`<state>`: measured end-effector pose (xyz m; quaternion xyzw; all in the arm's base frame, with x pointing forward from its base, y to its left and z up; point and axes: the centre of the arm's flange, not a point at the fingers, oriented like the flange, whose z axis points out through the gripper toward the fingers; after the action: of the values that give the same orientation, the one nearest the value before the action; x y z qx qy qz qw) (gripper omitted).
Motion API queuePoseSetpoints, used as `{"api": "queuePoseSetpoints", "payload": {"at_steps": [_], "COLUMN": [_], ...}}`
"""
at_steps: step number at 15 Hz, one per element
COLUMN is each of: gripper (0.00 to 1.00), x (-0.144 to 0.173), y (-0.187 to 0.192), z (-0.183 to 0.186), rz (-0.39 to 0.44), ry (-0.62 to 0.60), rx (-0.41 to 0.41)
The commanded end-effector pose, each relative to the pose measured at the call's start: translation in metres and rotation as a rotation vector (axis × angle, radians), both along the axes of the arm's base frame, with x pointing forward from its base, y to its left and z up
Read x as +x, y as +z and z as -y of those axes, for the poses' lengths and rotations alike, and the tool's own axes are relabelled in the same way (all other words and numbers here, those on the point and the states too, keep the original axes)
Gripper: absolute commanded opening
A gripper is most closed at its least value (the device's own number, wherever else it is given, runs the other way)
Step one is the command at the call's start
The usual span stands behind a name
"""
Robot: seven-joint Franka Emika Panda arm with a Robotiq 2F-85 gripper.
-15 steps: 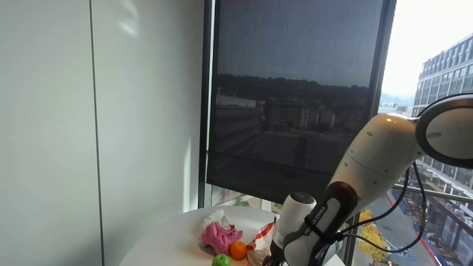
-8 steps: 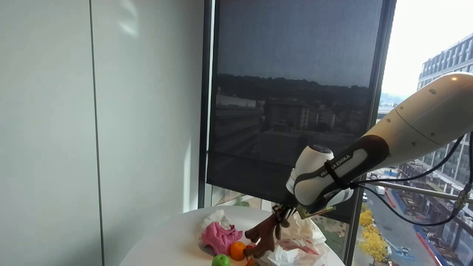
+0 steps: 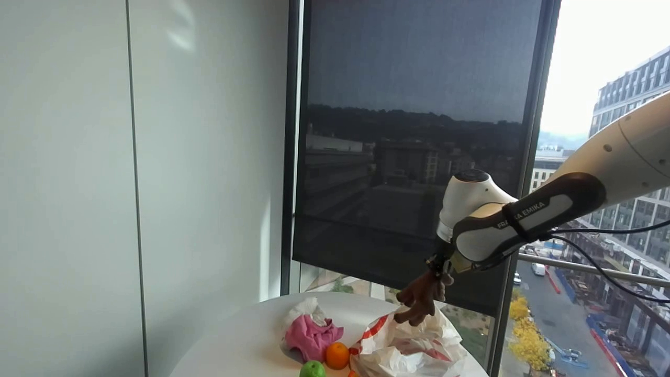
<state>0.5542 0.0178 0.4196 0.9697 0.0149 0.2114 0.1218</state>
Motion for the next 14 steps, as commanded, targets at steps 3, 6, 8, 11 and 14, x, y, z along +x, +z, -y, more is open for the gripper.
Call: {"api": "queuePoseSetpoints", "payload": {"at_steps": [3, 6, 8, 11, 14], "gripper": [0.08, 0.08, 0.08, 0.08, 0.09], "x": [0.014, 0.030, 0.041, 0.054, 0.058], "y": [-0.044, -0.070, -0.082, -0.088, -0.107], "z": [-0.012, -0.007, 0.003, 0.012, 0.019], "rz": [-0.098, -0.095, -0.075, -0.061, -0.081], "ry": [0.021, 0.058, 0.086, 0.111, 0.127], "rx": [-0.110, -0.222, -0.311, -0.372, -0.367]}}
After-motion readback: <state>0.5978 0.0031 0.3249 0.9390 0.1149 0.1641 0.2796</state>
